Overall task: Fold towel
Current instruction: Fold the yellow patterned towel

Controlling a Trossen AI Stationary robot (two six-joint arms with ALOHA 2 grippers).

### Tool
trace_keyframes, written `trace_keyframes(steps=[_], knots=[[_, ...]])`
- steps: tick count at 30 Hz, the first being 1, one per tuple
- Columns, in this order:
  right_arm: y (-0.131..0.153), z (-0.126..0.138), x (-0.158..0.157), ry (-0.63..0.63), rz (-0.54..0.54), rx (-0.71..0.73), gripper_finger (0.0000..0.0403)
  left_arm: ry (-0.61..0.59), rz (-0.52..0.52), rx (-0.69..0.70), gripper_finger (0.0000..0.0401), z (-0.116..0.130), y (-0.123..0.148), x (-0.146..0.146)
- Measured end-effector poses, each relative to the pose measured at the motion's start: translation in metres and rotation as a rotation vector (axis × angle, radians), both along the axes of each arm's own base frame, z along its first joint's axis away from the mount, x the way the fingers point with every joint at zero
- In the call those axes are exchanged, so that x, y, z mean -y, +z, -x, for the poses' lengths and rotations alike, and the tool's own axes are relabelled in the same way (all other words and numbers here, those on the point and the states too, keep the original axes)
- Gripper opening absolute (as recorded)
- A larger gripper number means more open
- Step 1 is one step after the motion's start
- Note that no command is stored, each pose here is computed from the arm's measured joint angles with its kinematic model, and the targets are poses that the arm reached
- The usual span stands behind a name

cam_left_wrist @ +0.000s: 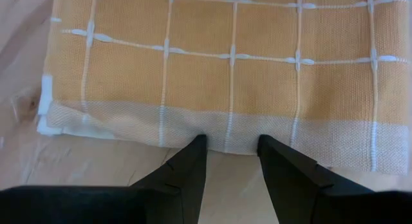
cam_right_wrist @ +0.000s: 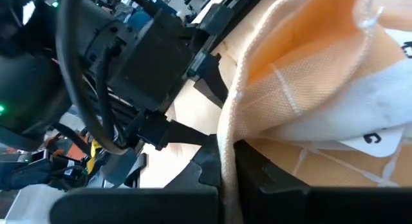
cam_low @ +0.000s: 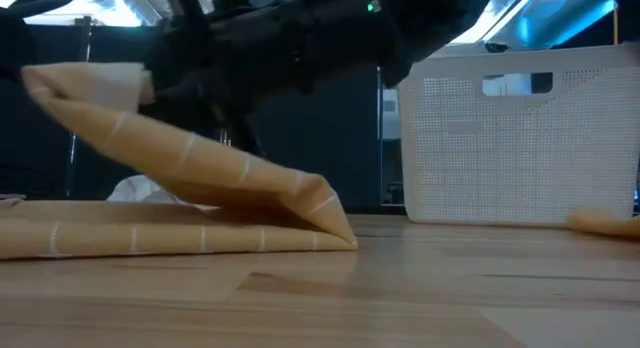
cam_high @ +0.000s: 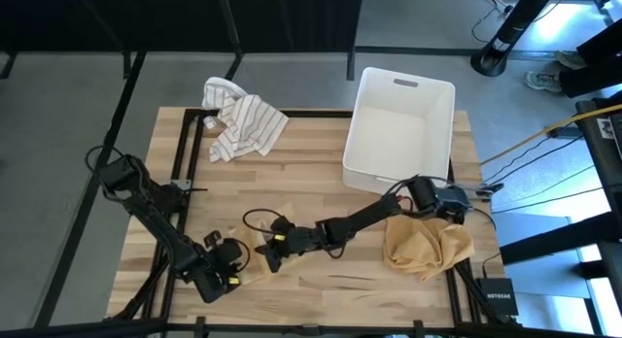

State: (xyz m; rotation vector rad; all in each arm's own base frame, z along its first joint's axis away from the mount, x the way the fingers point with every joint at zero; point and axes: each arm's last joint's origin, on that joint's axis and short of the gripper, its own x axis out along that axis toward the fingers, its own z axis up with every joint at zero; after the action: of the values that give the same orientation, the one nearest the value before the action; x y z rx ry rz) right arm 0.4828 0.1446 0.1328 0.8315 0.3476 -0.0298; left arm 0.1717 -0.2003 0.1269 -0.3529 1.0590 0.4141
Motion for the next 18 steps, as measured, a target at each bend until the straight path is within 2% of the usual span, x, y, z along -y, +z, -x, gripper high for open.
trace_keyframes(steps=[4,10,18], knots=[[-0.0070,-0.0057,-0.0024,0.036,-0.033,-0.014,0.0017,0.000,-0.002,0.001,0.0138,0.0000,-0.0001,-0.0001],[-0.0068,-0.0075,-0.0029,0.021,-0.028,-0.006,0.0027,0.000,-0.003,0.003,0.0138,0.0000,-0.0001,0.0000],[-0.0071,-0.0075,-0.0020,-0.016,-0.027,-0.007,0.0116,-0.008,-0.001,0.003,0.0138,0.0004,0.0015,-0.0004]])
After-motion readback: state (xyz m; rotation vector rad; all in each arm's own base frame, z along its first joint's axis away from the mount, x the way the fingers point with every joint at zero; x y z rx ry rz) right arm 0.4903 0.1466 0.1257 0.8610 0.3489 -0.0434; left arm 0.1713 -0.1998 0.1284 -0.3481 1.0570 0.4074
